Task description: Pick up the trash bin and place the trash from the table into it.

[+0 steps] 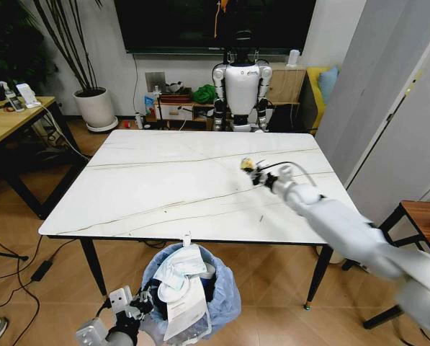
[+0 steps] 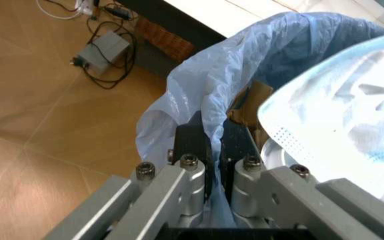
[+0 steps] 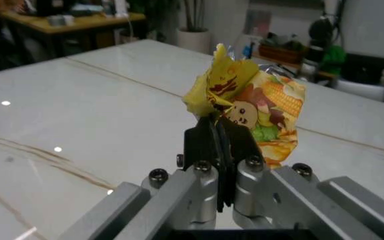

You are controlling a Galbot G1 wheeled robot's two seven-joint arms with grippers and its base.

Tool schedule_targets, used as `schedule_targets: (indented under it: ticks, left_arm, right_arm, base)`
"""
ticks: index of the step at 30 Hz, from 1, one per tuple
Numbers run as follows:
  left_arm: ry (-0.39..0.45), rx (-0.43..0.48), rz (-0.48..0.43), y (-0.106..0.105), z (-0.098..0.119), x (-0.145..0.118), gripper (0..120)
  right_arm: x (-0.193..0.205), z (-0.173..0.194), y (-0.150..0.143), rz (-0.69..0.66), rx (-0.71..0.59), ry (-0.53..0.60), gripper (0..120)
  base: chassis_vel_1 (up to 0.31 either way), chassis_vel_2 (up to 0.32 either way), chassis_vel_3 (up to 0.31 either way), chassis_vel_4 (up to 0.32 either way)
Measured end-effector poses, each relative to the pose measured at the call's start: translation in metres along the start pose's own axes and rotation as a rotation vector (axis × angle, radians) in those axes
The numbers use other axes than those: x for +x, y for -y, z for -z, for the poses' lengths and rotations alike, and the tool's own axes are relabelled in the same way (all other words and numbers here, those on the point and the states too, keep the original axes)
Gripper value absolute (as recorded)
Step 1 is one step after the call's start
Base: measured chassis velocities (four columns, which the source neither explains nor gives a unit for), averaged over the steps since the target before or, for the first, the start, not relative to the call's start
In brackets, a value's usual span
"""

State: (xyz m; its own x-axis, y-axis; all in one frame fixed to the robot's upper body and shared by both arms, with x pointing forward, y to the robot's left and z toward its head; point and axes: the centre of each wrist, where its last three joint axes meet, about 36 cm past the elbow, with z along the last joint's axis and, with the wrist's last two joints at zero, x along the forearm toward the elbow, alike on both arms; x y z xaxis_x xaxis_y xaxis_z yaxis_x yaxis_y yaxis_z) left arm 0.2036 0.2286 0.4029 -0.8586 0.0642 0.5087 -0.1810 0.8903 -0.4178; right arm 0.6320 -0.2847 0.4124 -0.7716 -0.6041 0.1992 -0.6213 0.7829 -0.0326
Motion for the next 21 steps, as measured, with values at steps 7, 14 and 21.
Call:
schedule_targets:
  ticks: [7,14,21]
  left_arm:
    - [0.0,0.006,-0.001,-0.001,0.003,-0.002,0]
    - [0.016,0.013,0.0,0.001,0.006,-0.001,0]
    - [0.02,0.016,-0.001,0.002,0.007,-0.001,0]
  right_arm:
    - [0.075,0.028,-0.071,0.286,0.007,0.152,0]
    - [0.11,0.04,-0.12,0.563,0.027,0.231,0]
    - [0.124,0.042,-0.152,0.761,0.074,0.259,0]
  base:
    - [0.0,0.0,0.0,0.0]
    - [0.0,0.0,0.0,0.0]
    - [0.0,0.0,0.0,0.0]
